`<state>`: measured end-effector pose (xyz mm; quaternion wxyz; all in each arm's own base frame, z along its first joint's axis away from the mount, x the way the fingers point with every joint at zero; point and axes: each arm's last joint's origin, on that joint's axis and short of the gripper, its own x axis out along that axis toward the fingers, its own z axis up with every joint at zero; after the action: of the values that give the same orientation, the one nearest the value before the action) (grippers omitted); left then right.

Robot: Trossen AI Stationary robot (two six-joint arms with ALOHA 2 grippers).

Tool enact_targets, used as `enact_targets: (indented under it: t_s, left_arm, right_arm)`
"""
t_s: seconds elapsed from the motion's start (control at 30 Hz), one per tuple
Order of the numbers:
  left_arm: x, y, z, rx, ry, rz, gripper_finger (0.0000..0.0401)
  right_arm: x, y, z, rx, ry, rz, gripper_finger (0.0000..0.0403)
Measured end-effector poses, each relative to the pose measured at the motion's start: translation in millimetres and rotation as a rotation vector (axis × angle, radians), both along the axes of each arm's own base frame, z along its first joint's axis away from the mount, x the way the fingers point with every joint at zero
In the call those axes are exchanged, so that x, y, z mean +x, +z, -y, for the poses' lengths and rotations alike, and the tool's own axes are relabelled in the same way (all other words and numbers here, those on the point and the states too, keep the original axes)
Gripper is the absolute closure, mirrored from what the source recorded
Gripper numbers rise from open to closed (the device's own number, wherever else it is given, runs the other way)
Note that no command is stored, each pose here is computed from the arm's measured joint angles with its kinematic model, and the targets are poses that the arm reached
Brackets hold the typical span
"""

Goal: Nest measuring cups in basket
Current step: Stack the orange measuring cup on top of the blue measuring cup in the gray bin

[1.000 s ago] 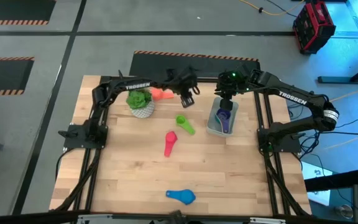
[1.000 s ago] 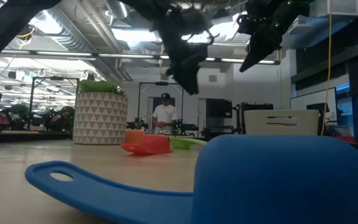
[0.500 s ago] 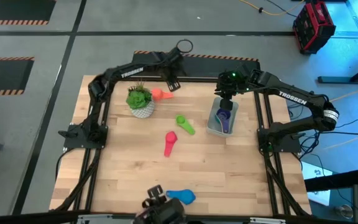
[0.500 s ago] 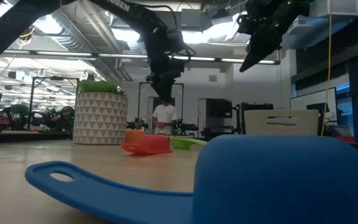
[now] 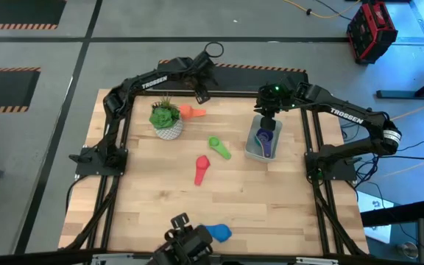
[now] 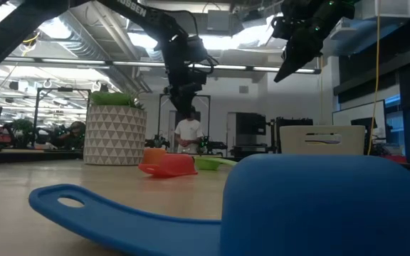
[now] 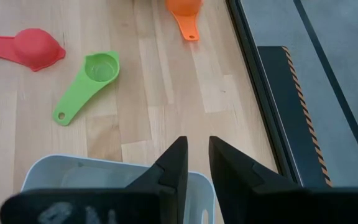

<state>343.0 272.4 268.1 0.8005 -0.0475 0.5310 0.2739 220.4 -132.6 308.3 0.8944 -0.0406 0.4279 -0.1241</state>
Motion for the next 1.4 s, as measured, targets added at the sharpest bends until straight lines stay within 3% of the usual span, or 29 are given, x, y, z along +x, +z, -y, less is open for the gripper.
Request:
enact_targets:
  t_s: [0.5, 0.8, 1.0, 1.4]
  left_arm:
    - [-14, -2, -19, -0.135, -0.039, 0.105, 0.0157]
    - [-3, -32, -17, -0.229, -0.137, 0.058, 0.0153]
    - [1, -46, -5, -0.28, -0.245, -0.053, 0.0153]
    - [25, -66, 13, -0.23, -0.392, -0.115, 0.0153]
  right_arm:
    - [0, 0, 0, 0.0, 0.0, 0.0, 0.0333]
    - [0, 0, 0, 0.0, 0.0, 0.0, 0.0333]
    - [0, 0, 0, 0.0, 0.0, 0.0, 0.0333]
    - [0, 0, 0, -0.002, 0.0, 0.003, 0.0333]
